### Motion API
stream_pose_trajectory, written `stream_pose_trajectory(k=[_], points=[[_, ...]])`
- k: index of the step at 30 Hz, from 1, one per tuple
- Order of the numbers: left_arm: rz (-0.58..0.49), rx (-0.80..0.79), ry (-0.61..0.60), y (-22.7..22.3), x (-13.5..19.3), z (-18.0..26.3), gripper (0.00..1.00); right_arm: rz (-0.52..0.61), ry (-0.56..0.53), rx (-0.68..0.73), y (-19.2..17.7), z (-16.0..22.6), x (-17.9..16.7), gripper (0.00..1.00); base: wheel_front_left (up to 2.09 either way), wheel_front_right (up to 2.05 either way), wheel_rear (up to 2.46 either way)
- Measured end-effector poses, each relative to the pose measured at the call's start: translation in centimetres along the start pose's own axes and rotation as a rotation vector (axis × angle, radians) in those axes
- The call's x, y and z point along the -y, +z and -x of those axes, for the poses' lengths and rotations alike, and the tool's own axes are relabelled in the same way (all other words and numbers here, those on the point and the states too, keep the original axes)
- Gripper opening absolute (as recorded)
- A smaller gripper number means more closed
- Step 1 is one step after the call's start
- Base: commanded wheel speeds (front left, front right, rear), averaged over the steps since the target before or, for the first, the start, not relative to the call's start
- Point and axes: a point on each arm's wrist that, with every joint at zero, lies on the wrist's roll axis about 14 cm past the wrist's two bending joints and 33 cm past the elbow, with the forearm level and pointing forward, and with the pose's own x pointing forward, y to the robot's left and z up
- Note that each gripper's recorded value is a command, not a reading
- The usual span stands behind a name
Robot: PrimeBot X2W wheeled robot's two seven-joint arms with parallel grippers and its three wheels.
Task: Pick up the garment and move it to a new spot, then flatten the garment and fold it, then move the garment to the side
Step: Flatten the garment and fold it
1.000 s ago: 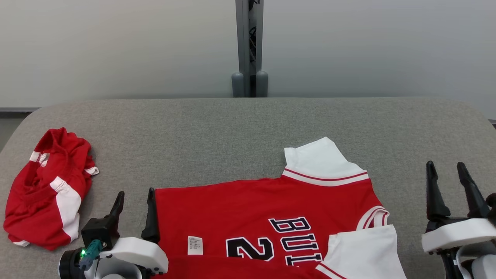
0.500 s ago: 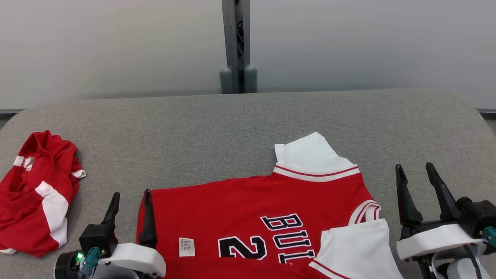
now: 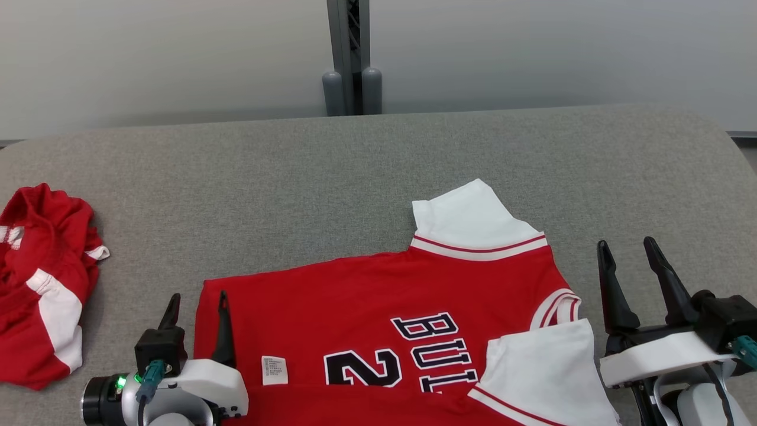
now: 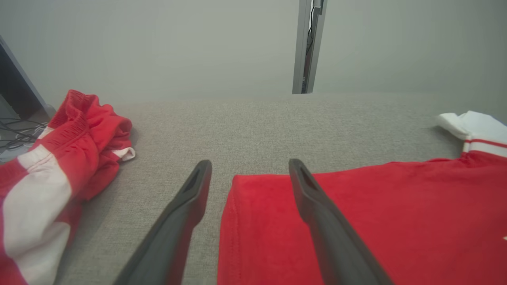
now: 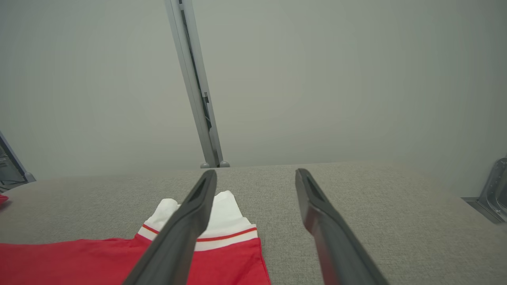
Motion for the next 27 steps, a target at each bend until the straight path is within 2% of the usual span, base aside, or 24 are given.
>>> stream_pose_trajectory(k=[12,26,27], points=[[-0.244,-0.217,0.036,-5.1,-2.3,-4.9,1.00,-0.032,-0.031,-0.042,-1.8,-1.5,1.1,1.00,0.00,0.00,0.00],[-0.234,-0.284,-0.007,-6.6,-1.1,-5.4,1.00,-0.038,-0.036,-0.052,-2.2,-1.6,1.3,1.00,0.00,0.00,0.00],[-0.225,-0.286,-0.005,-6.5,-1.1,-5.5,0.91,-0.038,-0.035,-0.053,-2.3,-1.6,1.3,1.00,0.00,0.00,0.00]])
